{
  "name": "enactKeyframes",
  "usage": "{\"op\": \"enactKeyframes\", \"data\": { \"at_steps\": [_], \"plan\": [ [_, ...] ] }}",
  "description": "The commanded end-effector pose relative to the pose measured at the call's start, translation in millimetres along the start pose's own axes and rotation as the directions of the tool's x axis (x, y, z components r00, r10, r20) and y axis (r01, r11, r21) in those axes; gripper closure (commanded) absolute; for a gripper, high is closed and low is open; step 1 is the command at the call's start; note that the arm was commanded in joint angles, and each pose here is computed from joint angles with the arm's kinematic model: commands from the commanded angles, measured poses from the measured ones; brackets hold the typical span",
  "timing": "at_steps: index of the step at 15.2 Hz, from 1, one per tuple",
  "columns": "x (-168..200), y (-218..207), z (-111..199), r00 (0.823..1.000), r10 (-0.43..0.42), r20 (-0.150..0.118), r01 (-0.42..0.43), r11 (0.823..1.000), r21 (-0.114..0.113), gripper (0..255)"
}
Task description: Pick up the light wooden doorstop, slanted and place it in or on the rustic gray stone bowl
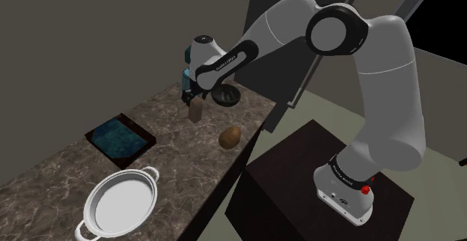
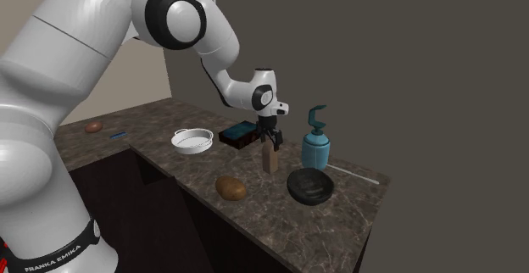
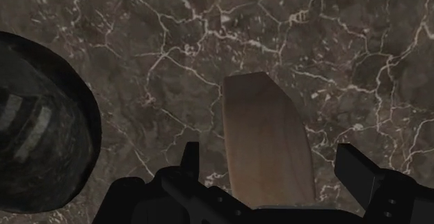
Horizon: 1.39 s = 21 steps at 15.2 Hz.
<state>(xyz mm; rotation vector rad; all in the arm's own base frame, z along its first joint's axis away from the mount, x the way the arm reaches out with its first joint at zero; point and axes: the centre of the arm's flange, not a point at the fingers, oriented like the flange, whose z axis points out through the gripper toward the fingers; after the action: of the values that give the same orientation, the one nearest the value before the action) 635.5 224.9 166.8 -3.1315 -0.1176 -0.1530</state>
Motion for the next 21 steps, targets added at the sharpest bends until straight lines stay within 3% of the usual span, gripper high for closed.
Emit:
{"op": "enactKeyframes", "data": {
  "at_steps": [1, 4, 5, 14, 21],
  "plan": [
    [0.1, 0.0, 0.4, 1.0, 0.0, 0.0, 0.0, 1.0, 0.0, 0],
    [0.0, 0.0, 0.3, 1.0, 0.0, 0.0, 0.0, 1.0, 0.0, 0],
    [0.0, 0.0, 0.3, 1.0, 0.0, 0.0, 0.0, 1.0, 0.0, 255],
    [0.0, 0.0, 0.4, 1.0, 0.0, 0.0, 0.0, 1.0, 0.0, 255],
    [3.7, 0.0, -36.4, 1.0, 0.0, 0.0, 0.0, 1.0, 0.0, 255]
  ]
}}
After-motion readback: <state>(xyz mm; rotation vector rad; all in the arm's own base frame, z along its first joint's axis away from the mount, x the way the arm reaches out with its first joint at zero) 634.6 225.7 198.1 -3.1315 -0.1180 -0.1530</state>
